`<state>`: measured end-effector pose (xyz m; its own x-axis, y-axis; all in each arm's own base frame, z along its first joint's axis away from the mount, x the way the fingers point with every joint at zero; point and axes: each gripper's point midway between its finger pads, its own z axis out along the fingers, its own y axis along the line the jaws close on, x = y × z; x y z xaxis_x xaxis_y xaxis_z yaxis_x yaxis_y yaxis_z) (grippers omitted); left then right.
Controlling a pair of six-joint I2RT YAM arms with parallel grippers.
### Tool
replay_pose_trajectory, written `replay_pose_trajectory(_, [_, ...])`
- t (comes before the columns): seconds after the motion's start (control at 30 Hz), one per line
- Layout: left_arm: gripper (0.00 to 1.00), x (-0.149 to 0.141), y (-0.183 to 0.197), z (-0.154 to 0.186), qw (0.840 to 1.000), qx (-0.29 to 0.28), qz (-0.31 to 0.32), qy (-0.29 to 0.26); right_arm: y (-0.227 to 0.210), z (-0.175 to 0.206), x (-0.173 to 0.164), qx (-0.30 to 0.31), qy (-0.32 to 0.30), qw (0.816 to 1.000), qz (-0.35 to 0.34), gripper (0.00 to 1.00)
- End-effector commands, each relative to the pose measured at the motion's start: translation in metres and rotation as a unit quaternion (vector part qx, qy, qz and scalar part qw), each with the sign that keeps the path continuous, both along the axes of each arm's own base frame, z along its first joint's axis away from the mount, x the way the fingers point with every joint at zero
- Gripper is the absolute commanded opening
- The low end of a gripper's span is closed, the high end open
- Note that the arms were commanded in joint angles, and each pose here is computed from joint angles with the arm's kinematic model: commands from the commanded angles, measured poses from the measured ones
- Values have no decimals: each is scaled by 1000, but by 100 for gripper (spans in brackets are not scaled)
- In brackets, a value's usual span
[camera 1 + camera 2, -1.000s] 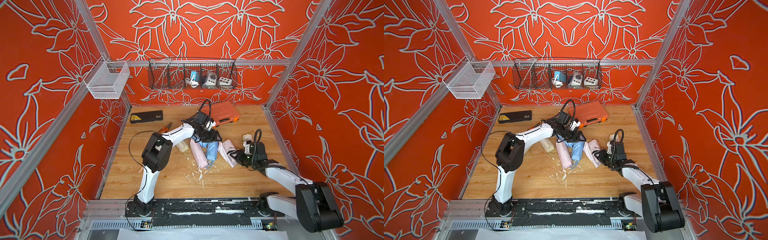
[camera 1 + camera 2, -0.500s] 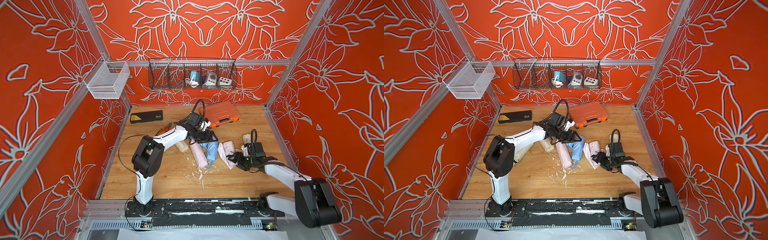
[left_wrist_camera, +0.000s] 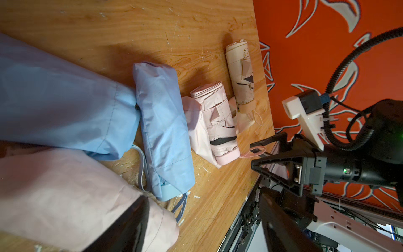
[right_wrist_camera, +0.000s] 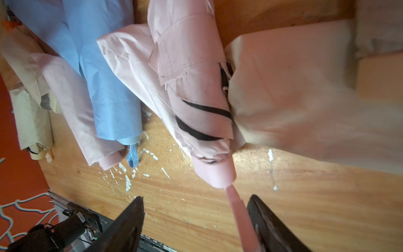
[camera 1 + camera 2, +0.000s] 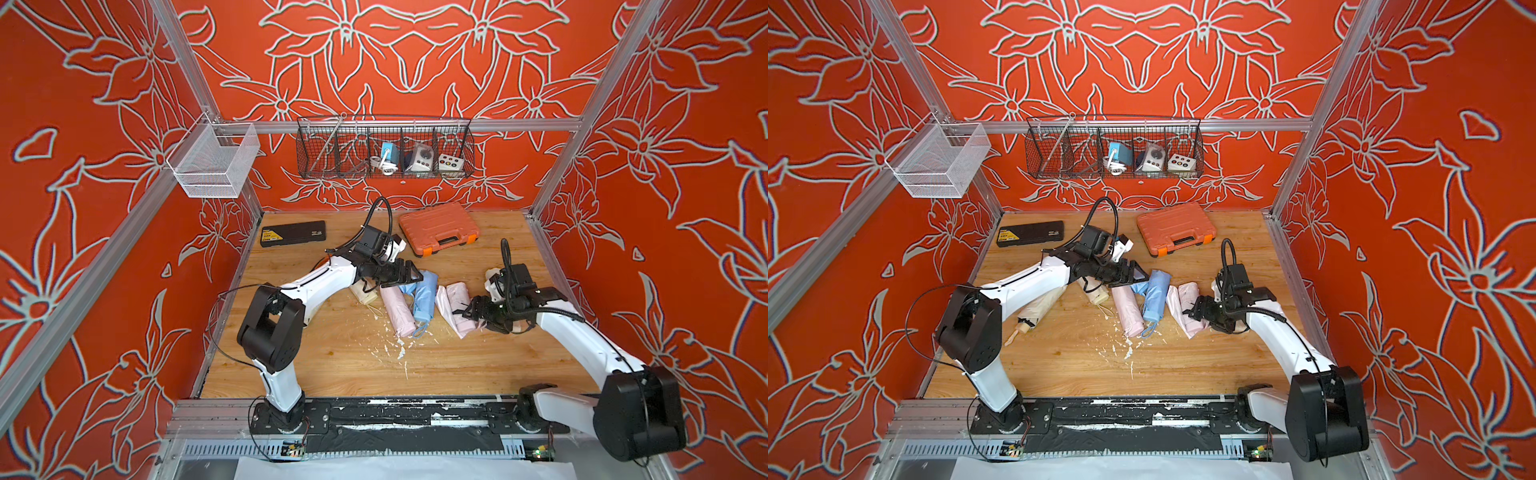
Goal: Take umbrellas out of sleeves
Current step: Place the umbrella in the umbrella sleeve, then pick up the umbrella from the center of the board.
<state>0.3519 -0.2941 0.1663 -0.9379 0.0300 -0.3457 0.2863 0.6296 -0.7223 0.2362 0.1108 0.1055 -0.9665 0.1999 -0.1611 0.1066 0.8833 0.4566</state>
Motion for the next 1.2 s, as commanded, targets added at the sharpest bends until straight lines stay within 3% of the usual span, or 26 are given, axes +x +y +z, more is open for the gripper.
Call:
replay_pose_trajectory(0.0, [79,-4,15,17,1000,-3,8,-26,-13,23,-11,-50,2,998,37,91])
replay_pose_trajectory(0.07, [80,-10,23,19,999,3,11,-30,-13,35,-10,-63,-1,997,54,99])
replay_pose_trajectory(0.23, [82,-30,44,22,999,16,23,-37,9,66,4,-47,-28,993,100,98])
replay_pose_trajectory(0.37, [82,-47,62,19,998,22,40,-38,42,69,11,-31,-23,989,144,94])
replay_pose_trajectory(0.63, [83,-76,93,3,997,19,65,-19,102,36,21,11,12,985,170,88])
replay_pose_trajectory(1.17, [83,-96,111,-5,997,21,79,-6,137,-25,53,-69,60,979,184,91])
